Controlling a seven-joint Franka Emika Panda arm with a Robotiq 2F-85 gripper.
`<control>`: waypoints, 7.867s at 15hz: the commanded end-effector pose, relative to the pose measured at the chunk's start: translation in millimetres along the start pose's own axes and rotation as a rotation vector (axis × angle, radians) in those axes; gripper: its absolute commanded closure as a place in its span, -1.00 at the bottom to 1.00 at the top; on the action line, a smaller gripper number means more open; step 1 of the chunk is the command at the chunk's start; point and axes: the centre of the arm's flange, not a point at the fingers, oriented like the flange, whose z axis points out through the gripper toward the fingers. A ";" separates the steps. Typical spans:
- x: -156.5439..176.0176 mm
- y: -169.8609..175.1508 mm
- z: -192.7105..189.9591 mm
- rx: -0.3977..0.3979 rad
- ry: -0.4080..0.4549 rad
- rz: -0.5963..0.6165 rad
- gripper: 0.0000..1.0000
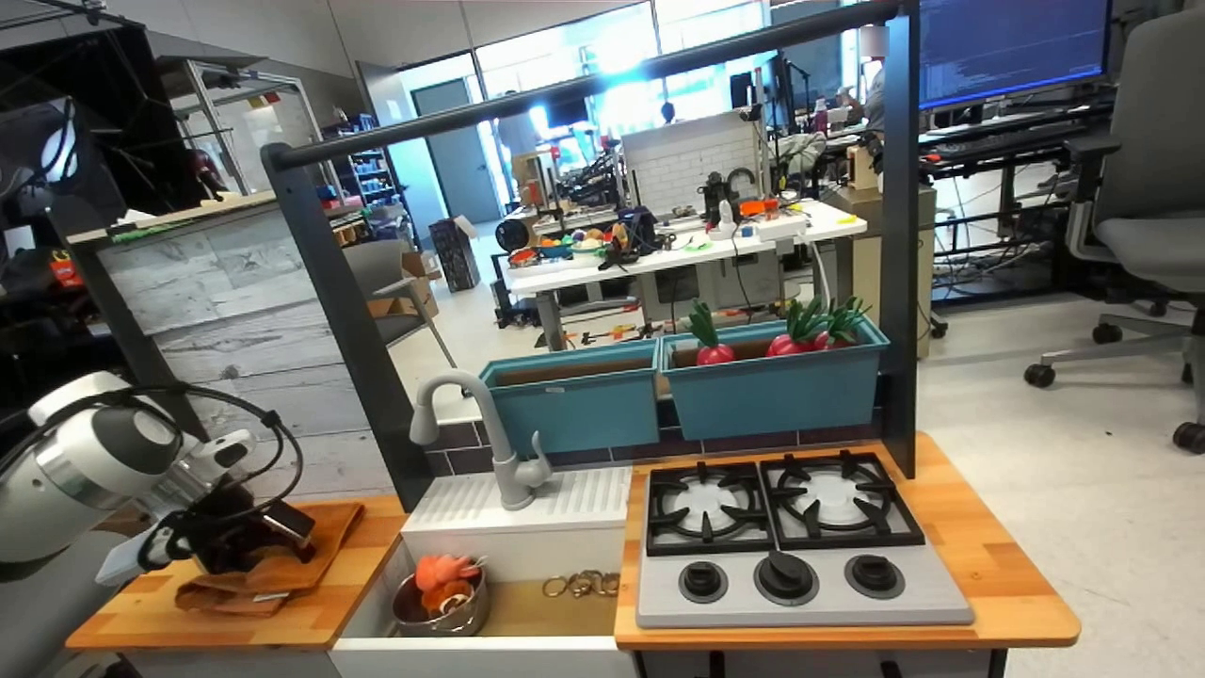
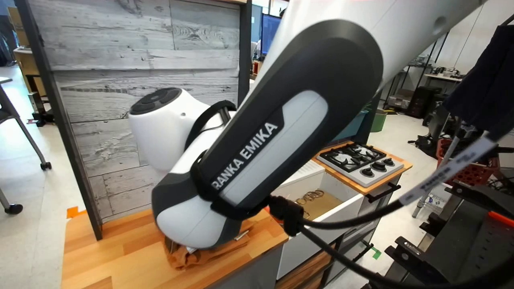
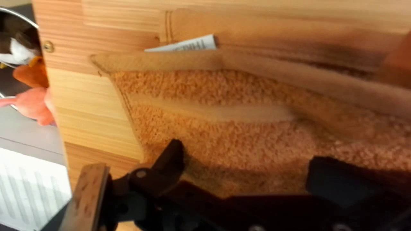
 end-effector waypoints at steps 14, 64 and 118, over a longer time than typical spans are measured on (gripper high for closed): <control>-40.9 41.6 31.1 -0.040 -0.168 0.074 -1.00; -27.1 -26.2 10.6 0.138 -0.296 0.140 -1.00; 7.1 223.4 0.5 0.013 -0.053 0.352 -1.00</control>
